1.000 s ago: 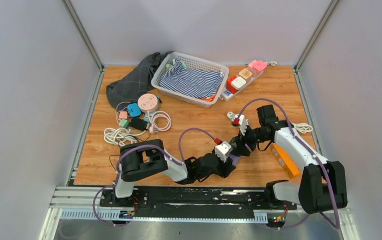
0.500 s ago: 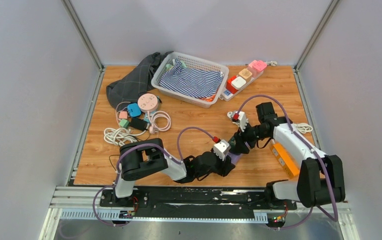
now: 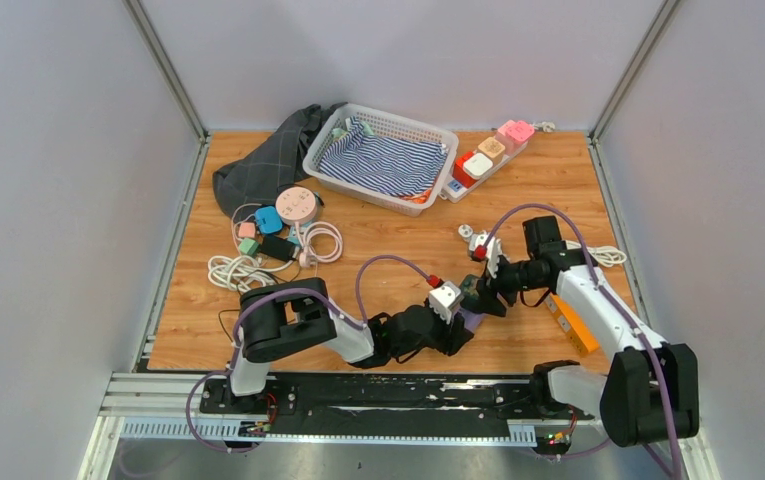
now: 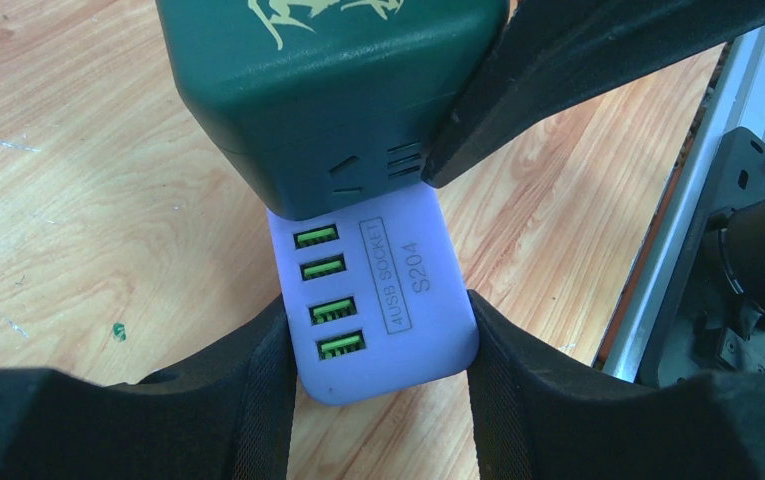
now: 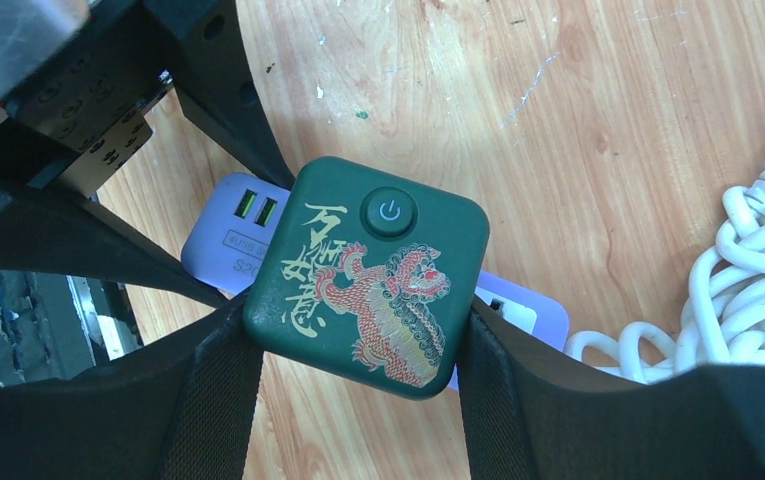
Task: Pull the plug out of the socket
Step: Remove the plug from the socket.
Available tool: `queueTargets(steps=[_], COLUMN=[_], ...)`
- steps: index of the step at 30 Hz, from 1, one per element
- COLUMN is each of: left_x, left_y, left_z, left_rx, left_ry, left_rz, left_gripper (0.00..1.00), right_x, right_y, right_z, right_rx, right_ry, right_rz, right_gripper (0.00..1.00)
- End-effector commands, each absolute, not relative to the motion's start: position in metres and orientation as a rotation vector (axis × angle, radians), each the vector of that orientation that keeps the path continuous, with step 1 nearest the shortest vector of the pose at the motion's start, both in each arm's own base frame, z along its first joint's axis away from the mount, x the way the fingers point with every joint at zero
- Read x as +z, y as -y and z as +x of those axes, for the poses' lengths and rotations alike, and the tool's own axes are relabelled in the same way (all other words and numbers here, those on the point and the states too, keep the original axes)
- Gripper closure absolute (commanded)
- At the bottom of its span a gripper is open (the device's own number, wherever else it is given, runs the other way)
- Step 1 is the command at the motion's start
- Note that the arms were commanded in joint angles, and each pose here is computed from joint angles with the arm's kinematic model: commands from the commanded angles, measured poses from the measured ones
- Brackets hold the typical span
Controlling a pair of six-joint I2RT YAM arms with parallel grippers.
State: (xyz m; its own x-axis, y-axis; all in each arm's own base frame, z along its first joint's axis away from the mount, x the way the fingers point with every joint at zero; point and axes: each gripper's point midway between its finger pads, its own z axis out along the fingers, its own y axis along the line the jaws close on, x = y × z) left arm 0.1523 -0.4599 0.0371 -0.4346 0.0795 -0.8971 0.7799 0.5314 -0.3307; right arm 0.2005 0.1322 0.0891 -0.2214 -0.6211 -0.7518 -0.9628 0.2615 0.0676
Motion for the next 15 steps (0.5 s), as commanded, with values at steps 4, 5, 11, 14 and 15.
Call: queueTargets(steps=[4,5,11,14,15], left_x=[0.034,0.034,0.029,0.027,0.027], left_y=[0.461,0.461,0.459,0.458,0.458], left_z=[0.156,0.157,0.158,0.159,0.16], left_rx=[-0.977,-0.975,-0.964,-0.961,-0.96], left_ry=[-1.845,-1.846,-1.856,-1.86,-1.86], left_rz=[0.72,0.719,0.72,0.72,0.719], left_gripper=[1.0,1.0,1.0,1.0,1.0], right_x=[0.089,0.088,0.082,0.085,0.087], right_y=[-0.142,-0.14,-0.133,-0.134,-0.135], right_z=[0.189,0.192,0.2,0.2,0.2], right_rx=[0.894,0.883,0.843,0.843,0.841], right_ry=[-2.079,-2.104,-2.2,-2.177,-2.157], right_rz=[-1.262,-1.243,-1.176,-1.182,-1.196], right_gripper=[1.0,1.0,1.0,1.0,1.0])
